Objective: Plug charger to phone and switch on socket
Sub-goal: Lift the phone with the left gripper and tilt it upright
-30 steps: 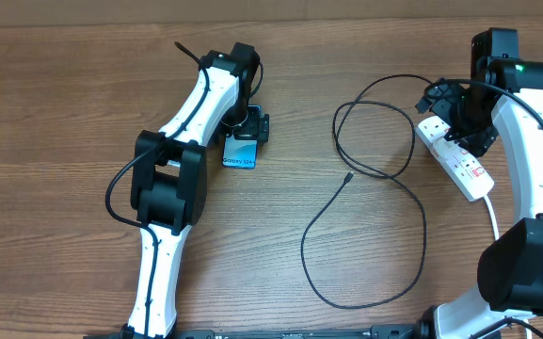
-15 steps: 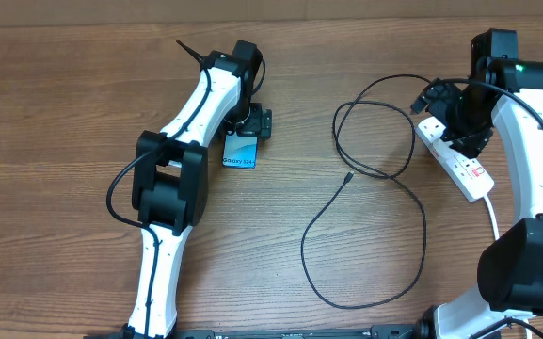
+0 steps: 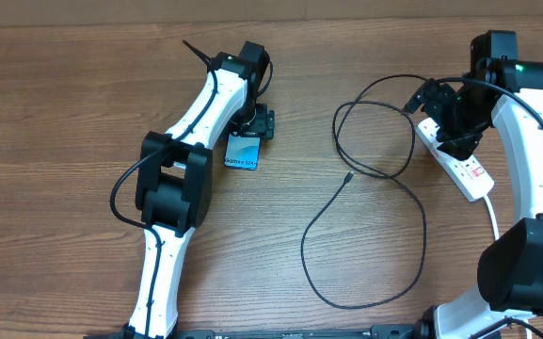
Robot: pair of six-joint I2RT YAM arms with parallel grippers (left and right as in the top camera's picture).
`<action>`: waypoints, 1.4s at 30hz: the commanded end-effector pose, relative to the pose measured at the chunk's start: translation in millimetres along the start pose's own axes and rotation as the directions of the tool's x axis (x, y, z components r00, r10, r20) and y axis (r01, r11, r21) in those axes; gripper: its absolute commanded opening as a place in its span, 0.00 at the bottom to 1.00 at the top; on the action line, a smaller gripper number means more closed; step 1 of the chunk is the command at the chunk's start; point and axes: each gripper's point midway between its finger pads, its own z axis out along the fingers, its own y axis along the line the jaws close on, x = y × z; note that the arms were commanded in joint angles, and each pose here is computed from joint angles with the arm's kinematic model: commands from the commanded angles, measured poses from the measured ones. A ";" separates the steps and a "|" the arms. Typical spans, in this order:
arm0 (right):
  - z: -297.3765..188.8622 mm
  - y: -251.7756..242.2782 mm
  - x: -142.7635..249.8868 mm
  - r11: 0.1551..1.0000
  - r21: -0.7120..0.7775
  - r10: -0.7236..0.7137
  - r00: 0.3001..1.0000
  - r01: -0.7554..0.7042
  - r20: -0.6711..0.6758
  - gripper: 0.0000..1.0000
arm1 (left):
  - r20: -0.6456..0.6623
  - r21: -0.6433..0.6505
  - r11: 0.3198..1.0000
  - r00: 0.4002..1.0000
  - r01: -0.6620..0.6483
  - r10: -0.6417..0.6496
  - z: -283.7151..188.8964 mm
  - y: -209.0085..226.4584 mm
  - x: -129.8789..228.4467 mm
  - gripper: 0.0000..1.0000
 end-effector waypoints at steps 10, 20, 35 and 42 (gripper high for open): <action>-6.7 4.9 -0.2 1.000 -0.015 -0.003 1.000 0.003 0.005 1.00 | -0.047 -0.076 0.997 0.999 0.005 -0.009 22.8 8.7 12.9 0.78; -6.7 4.8 -0.2 1.000 -0.014 -0.002 1.000 0.002 0.005 1.00 | -0.052 -0.060 0.998 0.999 0.006 -0.009 22.4 6.0 13.5 0.73; -6.7 4.4 0.4 1.000 -0.013 -0.002 1.000 0.002 0.003 1.00 | -0.058 0.117 0.993 0.998 0.015 -0.008 -13.0 -26.7 6.3 0.73; -6.7 3.8 1.2 1.000 -0.011 -0.001 1.000 0.001 0.000 1.00 | -0.061 0.130 0.991 0.998 0.016 -0.008 -37.3 -29.1 5.5 0.73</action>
